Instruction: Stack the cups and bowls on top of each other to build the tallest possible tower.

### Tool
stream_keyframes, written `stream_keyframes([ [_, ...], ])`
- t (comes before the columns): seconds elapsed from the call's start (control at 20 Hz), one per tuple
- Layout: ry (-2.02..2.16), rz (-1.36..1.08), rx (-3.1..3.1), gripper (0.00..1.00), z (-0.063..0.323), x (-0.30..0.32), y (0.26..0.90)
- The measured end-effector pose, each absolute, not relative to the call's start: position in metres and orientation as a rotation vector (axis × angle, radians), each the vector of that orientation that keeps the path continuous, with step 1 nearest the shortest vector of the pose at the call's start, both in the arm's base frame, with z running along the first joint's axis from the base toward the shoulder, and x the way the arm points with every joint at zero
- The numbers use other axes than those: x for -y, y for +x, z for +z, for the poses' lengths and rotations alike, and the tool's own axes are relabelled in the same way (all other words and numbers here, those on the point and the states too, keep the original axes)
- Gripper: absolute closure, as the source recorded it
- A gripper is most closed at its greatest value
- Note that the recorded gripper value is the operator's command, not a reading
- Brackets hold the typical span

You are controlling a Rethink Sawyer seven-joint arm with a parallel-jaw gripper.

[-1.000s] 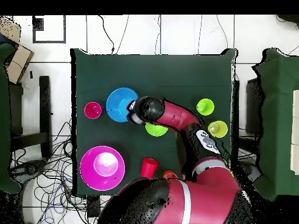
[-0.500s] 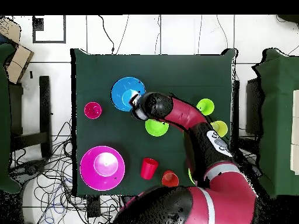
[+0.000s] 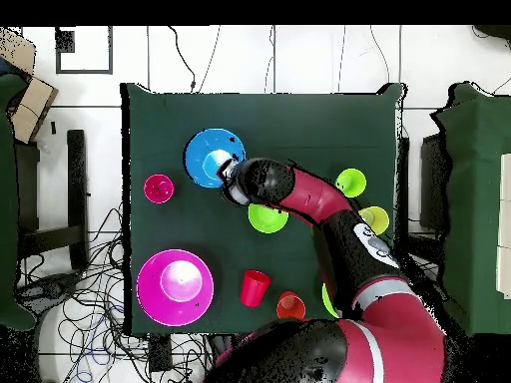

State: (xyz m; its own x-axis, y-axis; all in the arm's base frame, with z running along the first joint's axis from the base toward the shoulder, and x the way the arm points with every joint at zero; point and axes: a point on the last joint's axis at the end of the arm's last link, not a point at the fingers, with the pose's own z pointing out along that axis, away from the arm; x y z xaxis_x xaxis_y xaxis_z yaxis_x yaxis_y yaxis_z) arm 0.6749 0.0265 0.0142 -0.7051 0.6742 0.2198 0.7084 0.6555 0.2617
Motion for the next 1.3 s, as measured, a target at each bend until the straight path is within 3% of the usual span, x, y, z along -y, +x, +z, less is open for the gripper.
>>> stream_keyframes([
  [1.3,-1.193,-0.549,2.735,1.00,0.049,-0.001,0.627],
])
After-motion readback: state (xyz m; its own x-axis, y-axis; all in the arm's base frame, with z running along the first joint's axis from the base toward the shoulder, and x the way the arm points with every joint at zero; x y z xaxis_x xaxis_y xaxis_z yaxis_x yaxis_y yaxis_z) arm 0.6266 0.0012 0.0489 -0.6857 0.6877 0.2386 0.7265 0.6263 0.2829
